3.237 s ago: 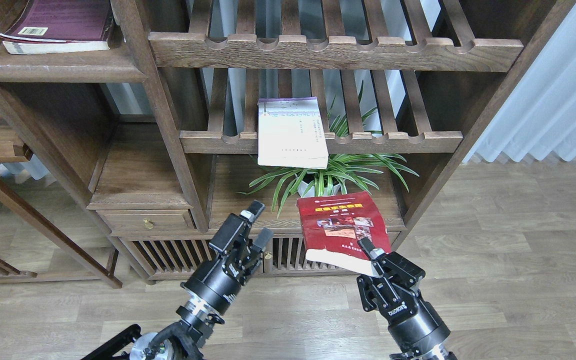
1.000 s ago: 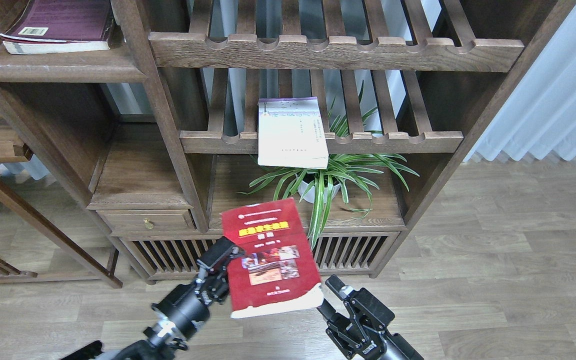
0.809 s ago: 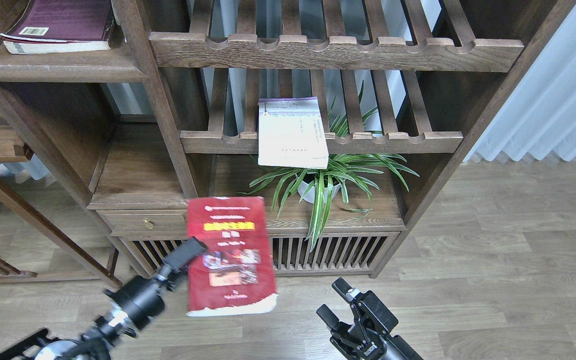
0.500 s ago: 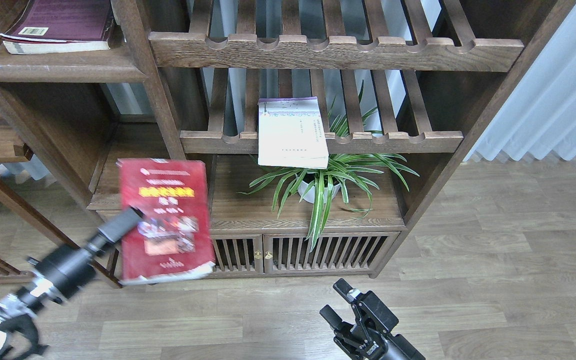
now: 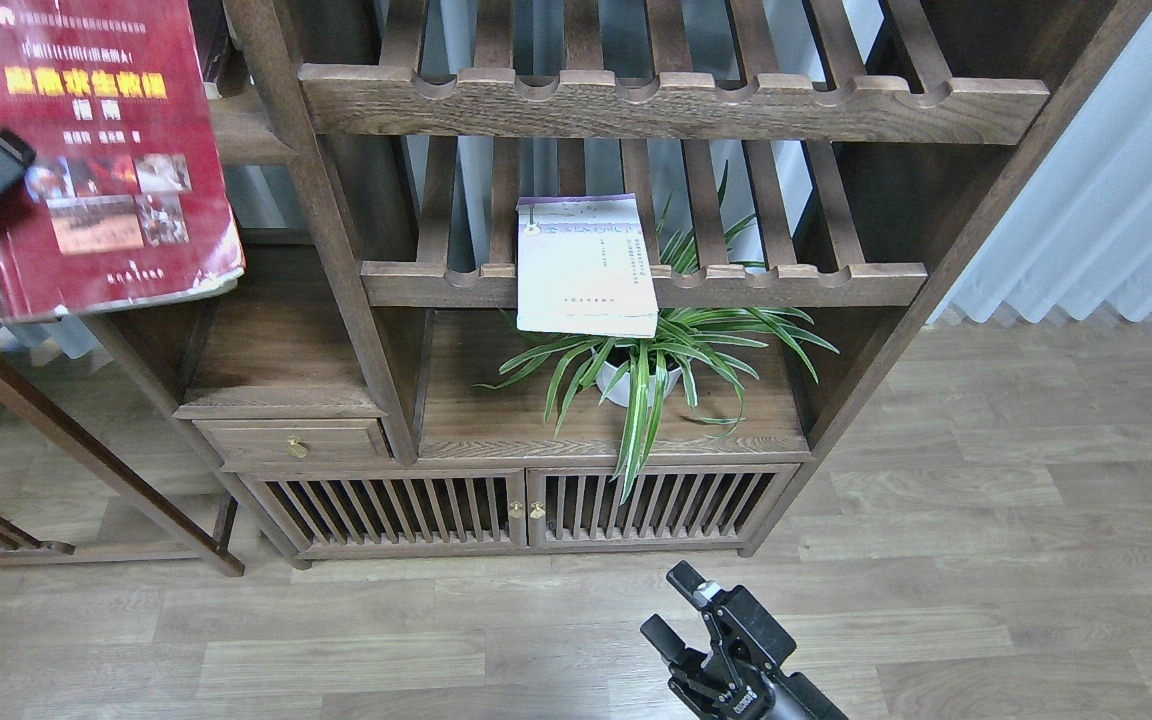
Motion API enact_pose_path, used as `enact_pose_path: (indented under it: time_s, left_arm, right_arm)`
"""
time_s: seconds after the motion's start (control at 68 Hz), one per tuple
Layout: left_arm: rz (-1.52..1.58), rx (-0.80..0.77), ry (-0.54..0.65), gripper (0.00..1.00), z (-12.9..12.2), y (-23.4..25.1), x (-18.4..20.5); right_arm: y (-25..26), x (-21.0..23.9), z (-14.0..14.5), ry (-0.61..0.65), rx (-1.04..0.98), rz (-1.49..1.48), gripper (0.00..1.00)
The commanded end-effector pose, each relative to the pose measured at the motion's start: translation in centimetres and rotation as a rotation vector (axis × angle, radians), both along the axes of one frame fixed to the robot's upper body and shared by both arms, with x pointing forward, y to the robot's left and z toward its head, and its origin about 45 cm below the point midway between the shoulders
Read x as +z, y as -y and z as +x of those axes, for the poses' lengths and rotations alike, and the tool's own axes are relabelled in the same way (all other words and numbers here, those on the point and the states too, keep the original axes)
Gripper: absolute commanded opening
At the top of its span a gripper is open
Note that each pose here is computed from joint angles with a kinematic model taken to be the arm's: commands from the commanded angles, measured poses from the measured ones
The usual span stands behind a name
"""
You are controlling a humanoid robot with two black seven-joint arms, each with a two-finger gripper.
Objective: Organize books on shelf
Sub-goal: 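Lift the red book with the left gripper onto the upper shelf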
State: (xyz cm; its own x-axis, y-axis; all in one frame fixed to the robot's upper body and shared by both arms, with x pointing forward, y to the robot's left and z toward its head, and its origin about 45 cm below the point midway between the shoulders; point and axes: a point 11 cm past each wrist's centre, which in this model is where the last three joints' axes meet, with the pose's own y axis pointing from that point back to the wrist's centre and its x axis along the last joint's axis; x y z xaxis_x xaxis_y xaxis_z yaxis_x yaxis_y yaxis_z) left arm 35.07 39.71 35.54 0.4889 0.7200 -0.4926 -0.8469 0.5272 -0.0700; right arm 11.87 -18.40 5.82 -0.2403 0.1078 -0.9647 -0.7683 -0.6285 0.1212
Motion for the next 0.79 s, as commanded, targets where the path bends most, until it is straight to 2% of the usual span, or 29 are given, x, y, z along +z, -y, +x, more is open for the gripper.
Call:
enact_pose_path:
  time_s: [0.0, 0.28, 0.412, 0.515, 0.78]
  left_arm:
    - [0.061, 0.032, 0.054, 0.04, 1.8, -1.2, 2.9]
    - [0.228, 0.175, 0.208, 0.03, 5.1, -4.1, 9.6]
    - [0.268, 0.249, 0.204, 0.04, 7.4, -5.5, 11.1]
    - [0.286, 0.247, 0.21, 0.04, 9.2, -4.5, 12.4]
    - [0.31, 0.221, 0.143, 0.04, 13.0, -1.8, 12.5]
  right_arm:
    - [0.0, 0.0, 0.0, -0.001, -0.001, 0.0, 0.99]
    - [0.1, 0.0, 0.0, 0.0, -0.002, 0.0, 0.99]
    - [0.0, 0.0, 0.0, 0.0, -0.004, 0.001, 0.99]
    - [-0.1, 0.0, 0.0, 0.0, -0.001, 0.004, 0.99]
    - [0.0, 0.0, 0.0, 0.001, -0.001, 0.0, 0.99]
